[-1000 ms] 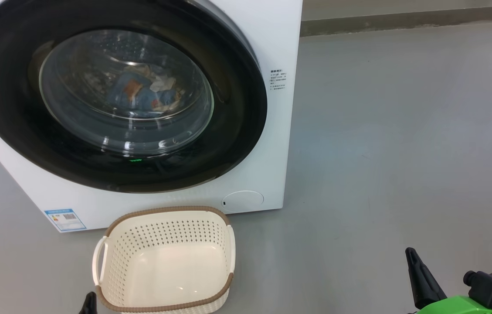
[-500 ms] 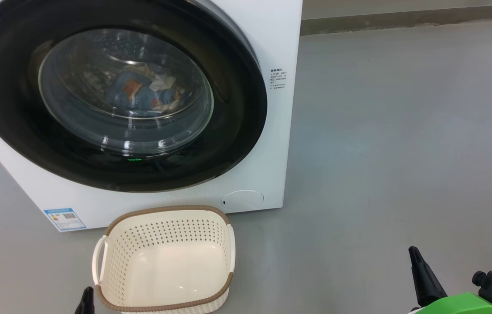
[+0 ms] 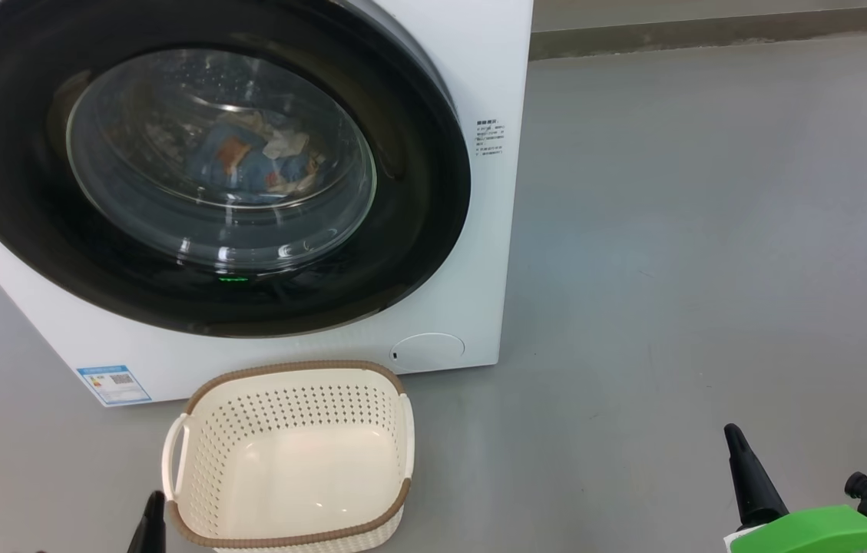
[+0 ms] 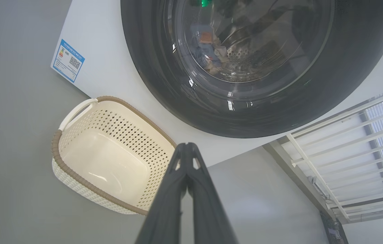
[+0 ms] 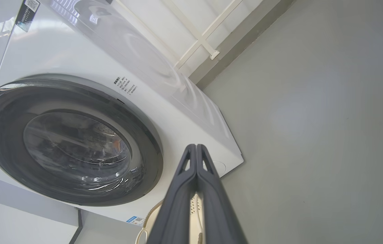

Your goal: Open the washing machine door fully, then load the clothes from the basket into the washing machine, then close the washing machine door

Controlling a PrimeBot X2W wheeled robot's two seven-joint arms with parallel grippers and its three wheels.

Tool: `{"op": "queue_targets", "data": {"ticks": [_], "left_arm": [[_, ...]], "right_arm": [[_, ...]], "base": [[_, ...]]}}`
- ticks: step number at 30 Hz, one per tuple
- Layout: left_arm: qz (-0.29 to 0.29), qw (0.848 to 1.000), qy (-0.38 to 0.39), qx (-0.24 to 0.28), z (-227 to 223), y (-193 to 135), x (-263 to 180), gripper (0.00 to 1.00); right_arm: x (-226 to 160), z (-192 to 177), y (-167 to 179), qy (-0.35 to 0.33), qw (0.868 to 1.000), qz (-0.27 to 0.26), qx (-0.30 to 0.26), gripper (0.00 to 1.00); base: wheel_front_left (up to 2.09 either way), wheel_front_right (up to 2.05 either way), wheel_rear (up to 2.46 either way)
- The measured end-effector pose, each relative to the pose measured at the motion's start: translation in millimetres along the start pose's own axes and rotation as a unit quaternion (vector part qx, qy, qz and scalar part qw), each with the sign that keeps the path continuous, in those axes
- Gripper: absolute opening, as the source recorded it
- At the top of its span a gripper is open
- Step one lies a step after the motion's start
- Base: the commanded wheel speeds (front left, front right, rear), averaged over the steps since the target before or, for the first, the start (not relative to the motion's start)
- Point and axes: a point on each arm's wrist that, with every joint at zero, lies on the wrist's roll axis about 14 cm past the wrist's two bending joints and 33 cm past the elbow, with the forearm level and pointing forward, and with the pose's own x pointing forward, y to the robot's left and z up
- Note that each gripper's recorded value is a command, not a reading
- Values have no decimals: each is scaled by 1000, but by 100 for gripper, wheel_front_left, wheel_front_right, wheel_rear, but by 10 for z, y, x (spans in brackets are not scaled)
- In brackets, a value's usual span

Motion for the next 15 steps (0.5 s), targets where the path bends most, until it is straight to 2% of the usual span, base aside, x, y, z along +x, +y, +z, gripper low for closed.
{"op": "queue_targets", "data": {"ticks": [15], "left_arm": [[-5, 997, 0, -78, 39, -63, 78, 0]], "right_arm": [[40, 48, -11, -2, 996, -5, 90, 0]], "base": [[0, 0, 0]]}}
